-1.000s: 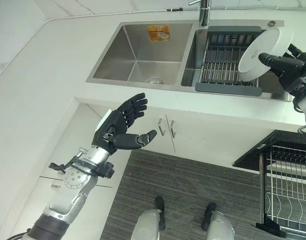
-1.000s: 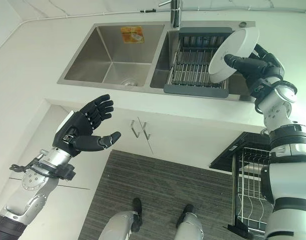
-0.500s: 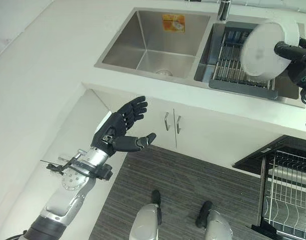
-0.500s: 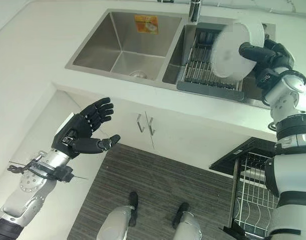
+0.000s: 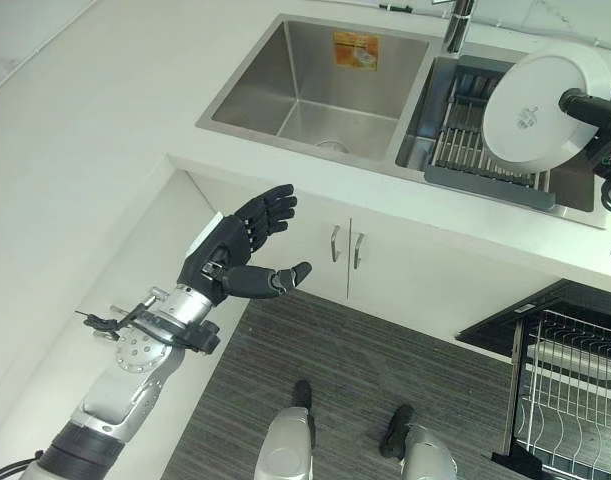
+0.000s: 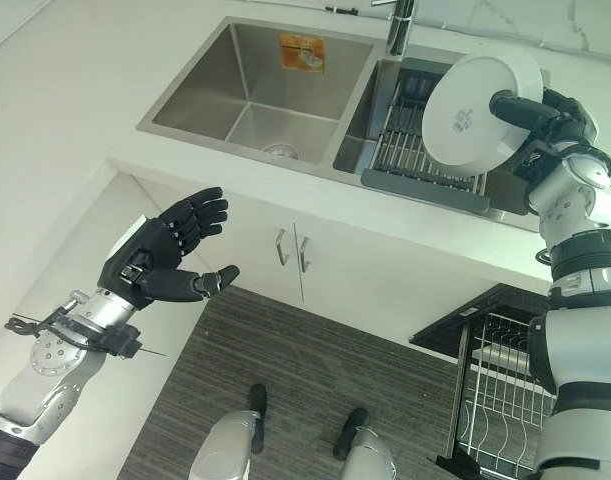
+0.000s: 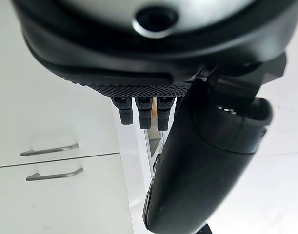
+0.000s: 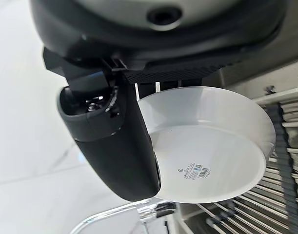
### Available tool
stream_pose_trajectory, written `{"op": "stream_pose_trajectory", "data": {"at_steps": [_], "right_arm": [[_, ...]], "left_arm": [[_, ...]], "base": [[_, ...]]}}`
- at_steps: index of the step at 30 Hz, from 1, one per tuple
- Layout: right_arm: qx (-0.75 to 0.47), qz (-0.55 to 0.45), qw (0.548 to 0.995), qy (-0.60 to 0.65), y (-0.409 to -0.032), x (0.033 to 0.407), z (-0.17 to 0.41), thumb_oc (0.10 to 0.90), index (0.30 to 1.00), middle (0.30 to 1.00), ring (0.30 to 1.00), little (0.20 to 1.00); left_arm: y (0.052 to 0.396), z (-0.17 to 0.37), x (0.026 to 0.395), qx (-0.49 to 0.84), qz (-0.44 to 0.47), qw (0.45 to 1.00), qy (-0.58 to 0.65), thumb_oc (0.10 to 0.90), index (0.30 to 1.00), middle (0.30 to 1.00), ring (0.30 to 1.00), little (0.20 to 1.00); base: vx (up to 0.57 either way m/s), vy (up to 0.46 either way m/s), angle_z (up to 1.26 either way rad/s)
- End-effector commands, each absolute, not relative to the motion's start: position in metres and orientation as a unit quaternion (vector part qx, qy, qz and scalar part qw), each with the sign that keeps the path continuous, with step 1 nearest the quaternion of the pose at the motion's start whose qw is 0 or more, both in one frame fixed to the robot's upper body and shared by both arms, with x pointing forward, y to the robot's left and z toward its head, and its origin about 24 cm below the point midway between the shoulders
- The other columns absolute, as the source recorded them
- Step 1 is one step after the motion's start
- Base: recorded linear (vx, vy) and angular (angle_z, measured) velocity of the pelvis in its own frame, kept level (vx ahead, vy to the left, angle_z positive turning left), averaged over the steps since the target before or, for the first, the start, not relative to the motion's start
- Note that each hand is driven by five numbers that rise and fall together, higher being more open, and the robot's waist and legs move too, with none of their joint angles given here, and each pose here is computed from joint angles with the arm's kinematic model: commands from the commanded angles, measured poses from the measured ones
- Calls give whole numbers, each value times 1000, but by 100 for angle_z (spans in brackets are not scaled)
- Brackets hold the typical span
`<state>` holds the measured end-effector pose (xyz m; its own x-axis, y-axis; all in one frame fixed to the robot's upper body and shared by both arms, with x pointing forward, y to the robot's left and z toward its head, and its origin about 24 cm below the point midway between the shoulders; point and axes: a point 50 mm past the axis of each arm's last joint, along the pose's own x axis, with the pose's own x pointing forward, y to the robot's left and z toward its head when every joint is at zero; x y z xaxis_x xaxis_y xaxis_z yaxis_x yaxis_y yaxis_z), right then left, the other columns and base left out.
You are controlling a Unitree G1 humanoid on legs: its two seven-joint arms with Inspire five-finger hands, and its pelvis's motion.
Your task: Place the dishes in the dishwasher.
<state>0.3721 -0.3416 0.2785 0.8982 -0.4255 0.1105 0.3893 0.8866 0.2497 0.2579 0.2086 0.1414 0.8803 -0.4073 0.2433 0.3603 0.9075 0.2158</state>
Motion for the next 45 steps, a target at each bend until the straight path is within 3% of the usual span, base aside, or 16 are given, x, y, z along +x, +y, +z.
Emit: {"op": "stream_pose_trajectory", "data": {"at_steps": [1, 6, 15, 22, 27, 28, 32, 39, 45], "right_arm": [[55, -135, 940, -308, -315, 350, 382, 400, 300, 300, 300, 300], [-3, -137, 918, -371, -306, 336, 403, 400, 300, 300, 300, 300], [41, -73, 896, -435, -290, 314, 395, 400, 300, 300, 300, 300], [31, -92, 884, -458, -291, 289, 383, 400, 300, 300, 300, 300], [62, -45, 877, -474, -274, 271, 355, 400, 300, 300, 300, 300], [87, 5, 875, -476, -249, 259, 314, 400, 300, 300, 300, 300], [140, 52, 870, -471, -226, 244, 278, 400, 300, 300, 300, 300], [172, 101, 870, -450, -211, 221, 248, 400, 300, 300, 300, 300], [181, 81, 872, -448, -217, 217, 246, 400, 300, 300, 300, 300]], "left_arm": [[196, 191, 243, 60, -237, 929, -279, 800, 900, 900, 900, 900], [195, 186, 239, 54, -238, 928, -282, 800, 900, 900, 900, 900], [192, 176, 233, 44, -239, 928, -282, 800, 900, 900, 900, 900], [195, 176, 229, 45, -227, 928, -291, 800, 900, 900, 900, 900], [197, 174, 226, 42, -217, 931, -291, 800, 900, 900, 900, 900], [195, 173, 225, 37, -199, 933, -297, 800, 900, 900, 900, 900], [192, 174, 227, 35, -179, 934, -306, 800, 900, 900, 900, 900], [196, 176, 221, 39, -139, 936, -321, 800, 900, 900, 900, 900], [194, 175, 215, 19, -143, 931, -334, 800, 900, 900, 900, 900]], "base": [[-76, 33, -4], [-48, 69, -9], [0, 87, -9], [-19, 64, -4], [-45, 33, -11], [-69, 6, -18], [-65, -46, -24], [-90, -136, -23], [-124, -23, -1]]}}
